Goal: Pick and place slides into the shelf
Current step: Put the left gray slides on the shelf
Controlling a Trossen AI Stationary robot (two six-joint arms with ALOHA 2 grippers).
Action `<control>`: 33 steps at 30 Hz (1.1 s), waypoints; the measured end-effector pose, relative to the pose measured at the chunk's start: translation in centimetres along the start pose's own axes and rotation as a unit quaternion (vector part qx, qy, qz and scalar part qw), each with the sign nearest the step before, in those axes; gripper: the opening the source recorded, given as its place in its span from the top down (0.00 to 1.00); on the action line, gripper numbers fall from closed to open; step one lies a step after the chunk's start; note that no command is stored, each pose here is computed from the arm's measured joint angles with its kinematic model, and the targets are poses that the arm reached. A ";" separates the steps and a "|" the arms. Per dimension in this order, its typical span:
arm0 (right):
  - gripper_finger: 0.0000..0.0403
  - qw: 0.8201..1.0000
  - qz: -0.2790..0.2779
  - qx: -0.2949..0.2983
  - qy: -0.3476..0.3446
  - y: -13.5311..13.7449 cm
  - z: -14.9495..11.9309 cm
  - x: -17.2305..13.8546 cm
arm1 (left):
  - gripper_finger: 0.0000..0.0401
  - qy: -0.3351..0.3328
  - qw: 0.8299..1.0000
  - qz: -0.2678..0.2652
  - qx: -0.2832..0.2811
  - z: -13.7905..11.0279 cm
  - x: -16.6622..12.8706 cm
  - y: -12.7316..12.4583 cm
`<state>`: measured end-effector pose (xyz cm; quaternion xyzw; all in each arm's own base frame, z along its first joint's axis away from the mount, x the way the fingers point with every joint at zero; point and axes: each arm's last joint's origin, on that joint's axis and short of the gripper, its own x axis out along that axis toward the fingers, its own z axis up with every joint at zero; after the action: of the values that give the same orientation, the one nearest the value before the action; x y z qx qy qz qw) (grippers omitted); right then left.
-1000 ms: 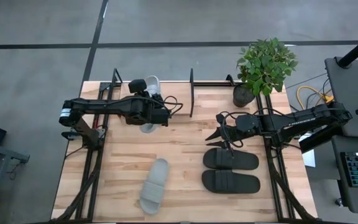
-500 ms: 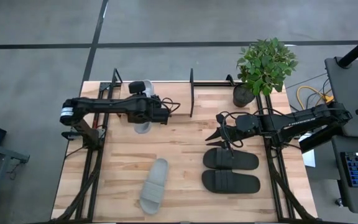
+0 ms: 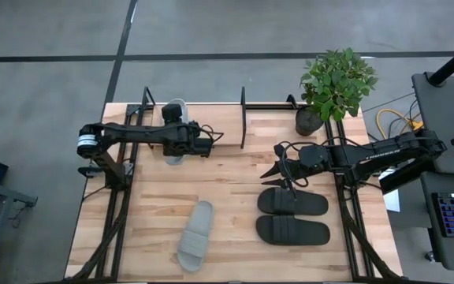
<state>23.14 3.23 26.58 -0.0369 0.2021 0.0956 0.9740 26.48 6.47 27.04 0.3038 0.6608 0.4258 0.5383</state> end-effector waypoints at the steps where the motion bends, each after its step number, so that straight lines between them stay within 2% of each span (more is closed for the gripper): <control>1: 0.80 1.000 0.000 -0.001 0.000 0.0 0.0 0.0 | 1.00 -0.001 1.000 0.002 0.000 0.0 0.2 -0.3; 9: 0.82 1.000 0.000 -0.001 0.000 0.0 0.0 0.0 | 1.00 0.006 0.999 0.007 0.049 0.0 2.0 -2.1; 16: 0.80 1.000 0.000 -0.002 0.000 0.0 0.0 0.0 | 1.00 0.010 0.998 0.001 0.068 0.6 3.4 -1.5; 20: 0.79 1.000 0.000 0.001 0.000 0.0 0.0 0.0 | 1.00 0.012 0.995 -0.016 0.096 0.7 4.1 -1.1; 25: 0.80 1.000 0.000 -0.007 -0.003 0.0 0.1 0.0 | 1.00 -0.009 0.988 -0.073 0.138 0.6 4.4 -0.4; 28: 0.81 1.000 -0.001 -0.022 -0.011 0.0 0.2 0.0 | 1.00 -0.023 0.986 -0.095 0.135 0.2 4.4 0.3; 33: 0.83 0.999 -0.002 -0.051 -0.018 0.0 0.4 0.0 | 1.00 -0.033 0.990 -0.092 0.105 -0.6 4.1 1.5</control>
<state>23.27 3.25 26.92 -0.0849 0.1789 0.1041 0.9747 24.85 10.59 26.57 0.3104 0.7089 0.2928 0.5616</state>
